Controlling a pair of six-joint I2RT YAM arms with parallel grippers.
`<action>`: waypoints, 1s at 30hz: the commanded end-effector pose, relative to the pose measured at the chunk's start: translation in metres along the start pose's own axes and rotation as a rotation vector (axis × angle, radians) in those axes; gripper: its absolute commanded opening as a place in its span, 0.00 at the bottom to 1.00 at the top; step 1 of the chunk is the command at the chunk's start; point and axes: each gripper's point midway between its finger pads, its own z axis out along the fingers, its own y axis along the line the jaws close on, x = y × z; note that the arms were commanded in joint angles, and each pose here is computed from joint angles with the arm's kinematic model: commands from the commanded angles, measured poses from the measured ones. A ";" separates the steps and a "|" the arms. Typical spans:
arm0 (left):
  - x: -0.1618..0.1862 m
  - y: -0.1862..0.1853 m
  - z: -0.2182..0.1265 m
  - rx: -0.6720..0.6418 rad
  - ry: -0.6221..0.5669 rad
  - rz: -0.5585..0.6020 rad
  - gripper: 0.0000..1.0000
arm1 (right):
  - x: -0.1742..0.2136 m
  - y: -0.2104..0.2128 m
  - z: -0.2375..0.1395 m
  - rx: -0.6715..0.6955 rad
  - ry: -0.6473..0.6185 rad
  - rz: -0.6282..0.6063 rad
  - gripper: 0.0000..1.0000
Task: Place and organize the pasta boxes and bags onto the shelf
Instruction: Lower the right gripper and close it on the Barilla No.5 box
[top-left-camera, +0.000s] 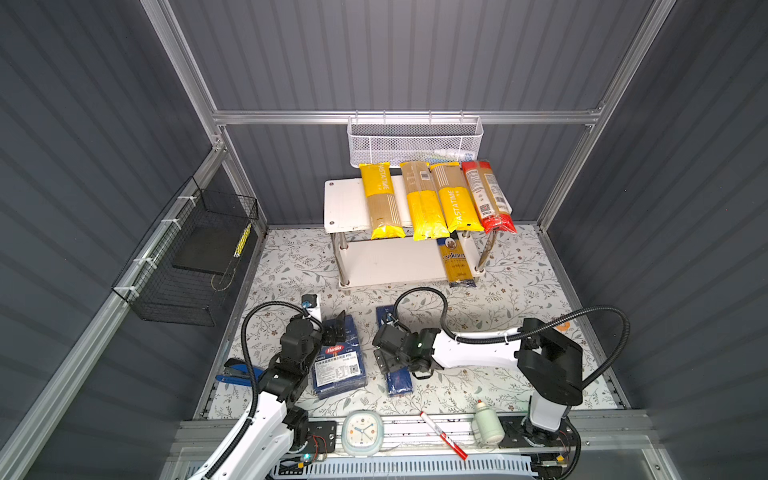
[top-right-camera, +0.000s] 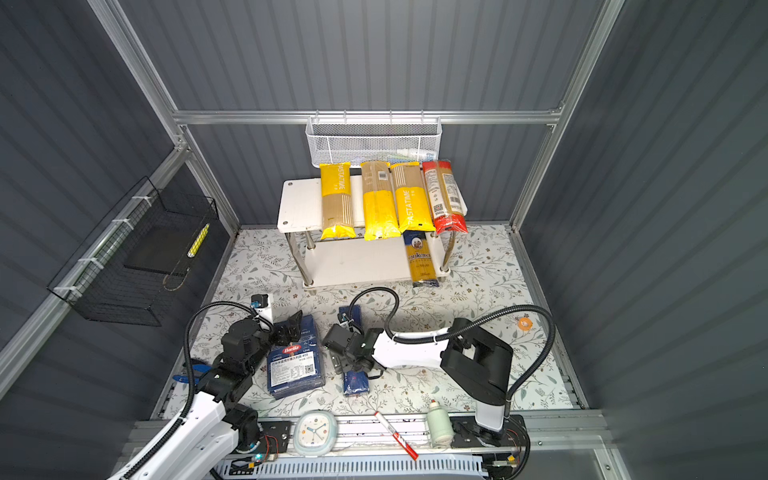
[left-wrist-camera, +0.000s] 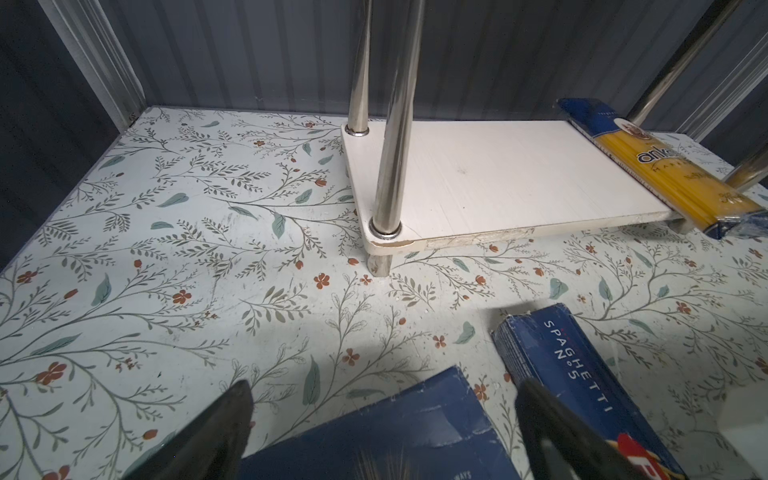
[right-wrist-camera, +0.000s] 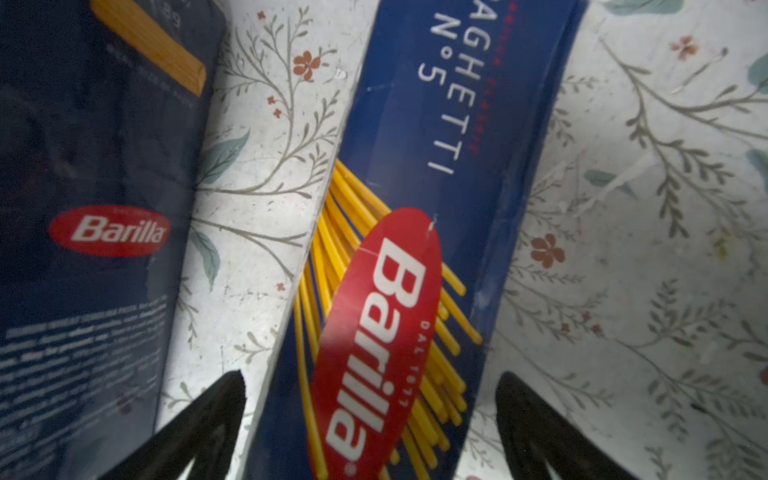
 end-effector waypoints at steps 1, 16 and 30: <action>0.000 -0.002 0.000 0.010 0.005 0.004 0.99 | 0.006 0.001 0.005 0.009 0.017 0.011 0.95; 0.000 -0.002 -0.001 0.011 0.003 0.004 0.99 | 0.030 -0.052 0.000 0.133 0.046 0.029 0.96; 0.000 -0.002 0.000 0.012 0.006 0.005 0.99 | 0.025 -0.050 -0.020 -0.007 -0.047 -0.219 0.97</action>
